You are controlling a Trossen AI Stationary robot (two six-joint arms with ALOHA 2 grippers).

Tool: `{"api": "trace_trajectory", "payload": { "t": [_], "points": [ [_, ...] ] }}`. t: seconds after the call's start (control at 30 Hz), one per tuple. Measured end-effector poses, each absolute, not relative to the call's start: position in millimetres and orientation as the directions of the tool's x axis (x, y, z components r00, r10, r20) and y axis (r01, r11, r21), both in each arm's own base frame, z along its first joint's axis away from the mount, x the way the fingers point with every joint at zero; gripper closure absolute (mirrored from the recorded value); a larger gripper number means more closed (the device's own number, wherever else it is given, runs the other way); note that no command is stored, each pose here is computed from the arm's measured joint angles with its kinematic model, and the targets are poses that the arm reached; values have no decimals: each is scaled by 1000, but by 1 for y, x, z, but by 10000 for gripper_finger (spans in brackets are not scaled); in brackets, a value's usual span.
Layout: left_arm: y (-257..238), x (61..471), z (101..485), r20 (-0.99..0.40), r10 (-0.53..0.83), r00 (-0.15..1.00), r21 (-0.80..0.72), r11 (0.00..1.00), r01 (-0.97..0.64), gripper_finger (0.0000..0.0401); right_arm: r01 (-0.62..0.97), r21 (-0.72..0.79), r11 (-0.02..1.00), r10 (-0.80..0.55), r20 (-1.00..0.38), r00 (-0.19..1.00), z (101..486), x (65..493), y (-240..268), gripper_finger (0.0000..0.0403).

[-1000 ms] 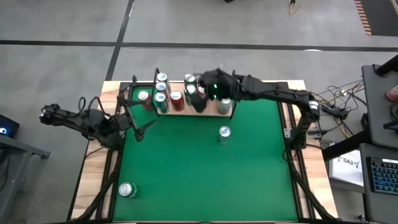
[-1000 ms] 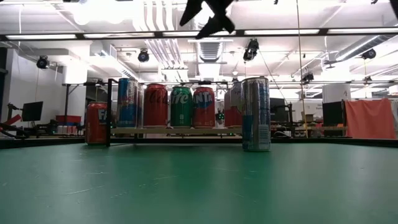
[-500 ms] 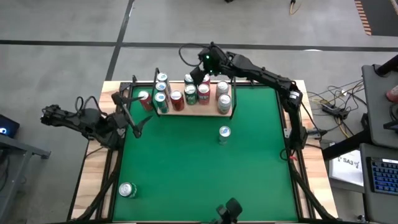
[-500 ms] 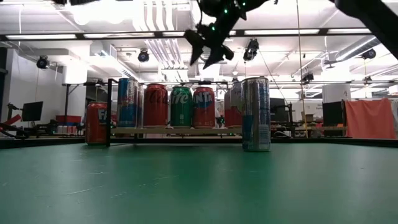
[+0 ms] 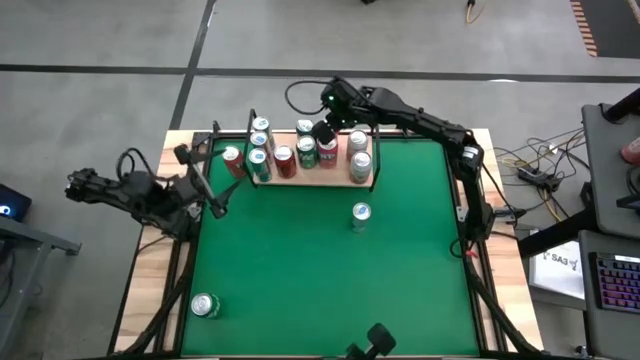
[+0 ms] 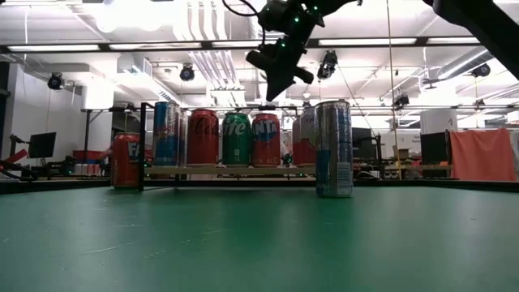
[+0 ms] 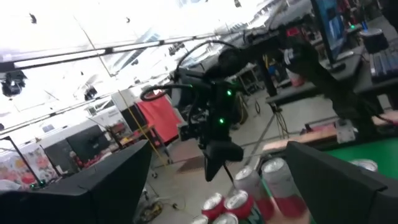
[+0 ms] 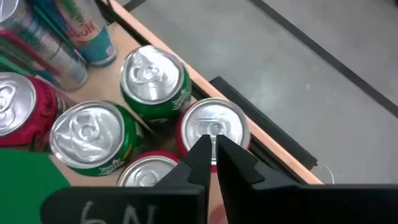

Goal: Pick and place cans onto a shelf
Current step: Adjust the soda cans on the shelf

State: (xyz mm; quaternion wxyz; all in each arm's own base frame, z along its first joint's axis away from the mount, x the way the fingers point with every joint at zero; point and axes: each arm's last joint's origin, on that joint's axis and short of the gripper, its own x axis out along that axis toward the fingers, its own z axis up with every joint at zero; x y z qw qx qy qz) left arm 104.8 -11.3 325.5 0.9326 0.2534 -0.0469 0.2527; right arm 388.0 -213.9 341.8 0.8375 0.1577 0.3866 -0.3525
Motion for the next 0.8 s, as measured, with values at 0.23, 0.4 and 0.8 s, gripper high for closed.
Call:
{"api": "trace_trajectory", "payload": {
  "t": [0.23, 0.4, 0.8],
  "points": [
    [-11, 104, 326, 219, 448, 867, 447, 744, -497, 45, 713, 3, 702, -474, -744, 470, 338, 393, -213, 390],
    [-11, 104, 326, 215, 448, 868, 445, 746, -495, 45, 705, -8, 709, -466, -755, 460, 320, 406, -213, 390],
    [-11, 104, 325, 208, 471, 857, 442, 736, -512, 45, 732, -71, 677, -512, -760, 400, 303, 414, -217, 390]
  ]
}}
